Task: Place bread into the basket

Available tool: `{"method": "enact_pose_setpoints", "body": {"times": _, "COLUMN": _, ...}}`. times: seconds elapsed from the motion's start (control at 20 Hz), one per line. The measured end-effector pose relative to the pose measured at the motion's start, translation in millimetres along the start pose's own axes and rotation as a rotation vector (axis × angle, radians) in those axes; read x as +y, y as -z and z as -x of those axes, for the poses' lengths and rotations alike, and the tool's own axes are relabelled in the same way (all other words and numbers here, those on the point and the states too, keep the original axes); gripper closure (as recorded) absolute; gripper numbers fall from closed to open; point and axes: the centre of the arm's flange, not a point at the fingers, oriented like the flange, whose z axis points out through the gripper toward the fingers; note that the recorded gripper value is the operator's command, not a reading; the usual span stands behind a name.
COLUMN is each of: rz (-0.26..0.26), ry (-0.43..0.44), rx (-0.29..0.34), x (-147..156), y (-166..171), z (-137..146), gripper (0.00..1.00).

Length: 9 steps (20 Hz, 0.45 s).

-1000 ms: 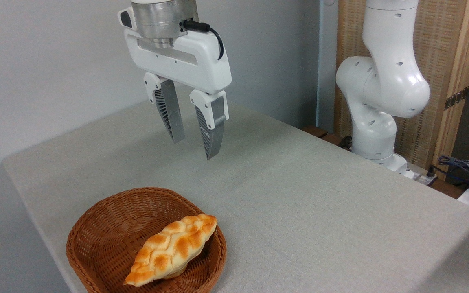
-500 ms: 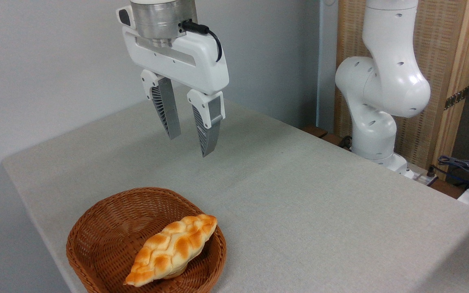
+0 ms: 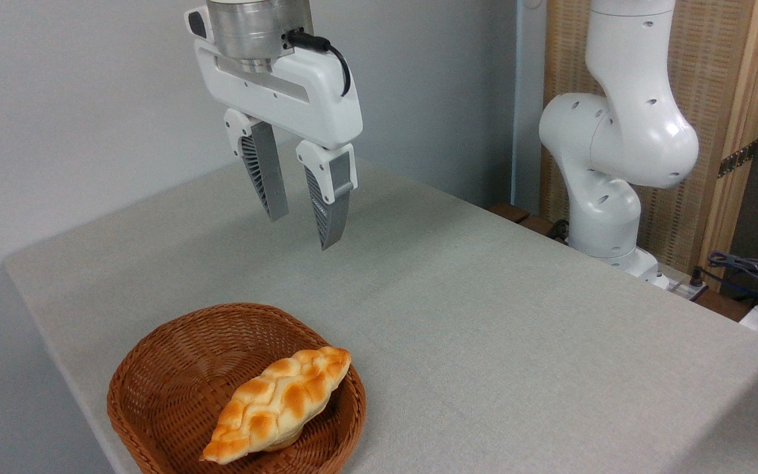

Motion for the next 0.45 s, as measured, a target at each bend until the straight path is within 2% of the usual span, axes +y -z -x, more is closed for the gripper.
{"method": "enact_pose_setpoints", "body": {"times": 0.45, "rz": -0.009, "ry": -0.043, "rx": 0.012, "x": -1.0, "y": 2.2, "z": -1.1, "gripper": 0.00}}
